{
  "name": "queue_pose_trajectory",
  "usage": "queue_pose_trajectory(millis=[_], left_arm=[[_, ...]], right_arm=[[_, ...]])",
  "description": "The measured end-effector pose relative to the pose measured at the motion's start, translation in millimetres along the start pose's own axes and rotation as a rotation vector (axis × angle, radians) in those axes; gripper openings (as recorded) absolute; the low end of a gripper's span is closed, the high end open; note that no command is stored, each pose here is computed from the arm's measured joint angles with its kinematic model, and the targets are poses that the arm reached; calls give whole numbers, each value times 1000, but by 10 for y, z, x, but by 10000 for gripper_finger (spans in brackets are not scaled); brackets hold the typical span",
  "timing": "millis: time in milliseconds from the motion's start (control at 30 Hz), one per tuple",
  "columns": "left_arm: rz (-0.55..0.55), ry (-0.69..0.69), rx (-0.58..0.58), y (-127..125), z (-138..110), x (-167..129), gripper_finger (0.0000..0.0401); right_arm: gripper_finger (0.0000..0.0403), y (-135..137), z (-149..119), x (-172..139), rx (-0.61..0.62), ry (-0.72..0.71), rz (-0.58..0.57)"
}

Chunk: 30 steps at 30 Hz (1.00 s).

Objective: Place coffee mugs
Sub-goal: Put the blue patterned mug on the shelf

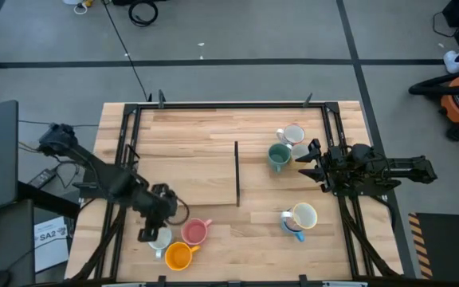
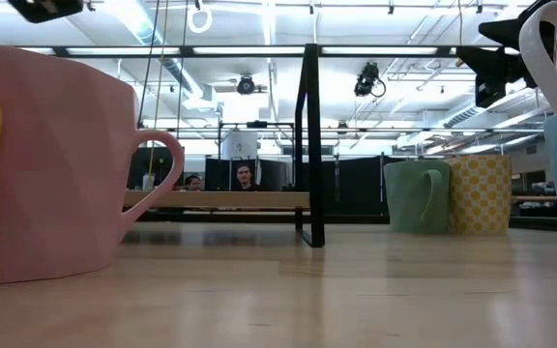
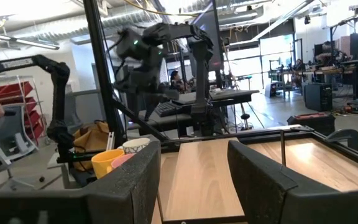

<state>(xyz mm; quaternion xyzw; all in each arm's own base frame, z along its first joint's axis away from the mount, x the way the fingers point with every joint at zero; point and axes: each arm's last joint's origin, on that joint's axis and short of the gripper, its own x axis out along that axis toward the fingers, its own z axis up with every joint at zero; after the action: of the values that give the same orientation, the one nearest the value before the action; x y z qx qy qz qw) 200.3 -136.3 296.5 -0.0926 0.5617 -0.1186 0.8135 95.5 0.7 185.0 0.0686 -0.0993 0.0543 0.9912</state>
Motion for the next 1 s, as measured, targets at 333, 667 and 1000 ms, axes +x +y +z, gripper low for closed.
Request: queue_pose_trajectory(millis=[333, 667, 1000], left_arm=[[106, 125, 47, -113, -31, 371, 130], [189, 214, 50, -93, -56, 556, 130], [226, 269, 51, -91, -51, 742, 130]], right_arm=[[193, 0, 1, 0, 0, 0, 0], [193, 0, 2, 0, 0, -1, 0], [193, 0, 1, 0, 0, 0, 0]])
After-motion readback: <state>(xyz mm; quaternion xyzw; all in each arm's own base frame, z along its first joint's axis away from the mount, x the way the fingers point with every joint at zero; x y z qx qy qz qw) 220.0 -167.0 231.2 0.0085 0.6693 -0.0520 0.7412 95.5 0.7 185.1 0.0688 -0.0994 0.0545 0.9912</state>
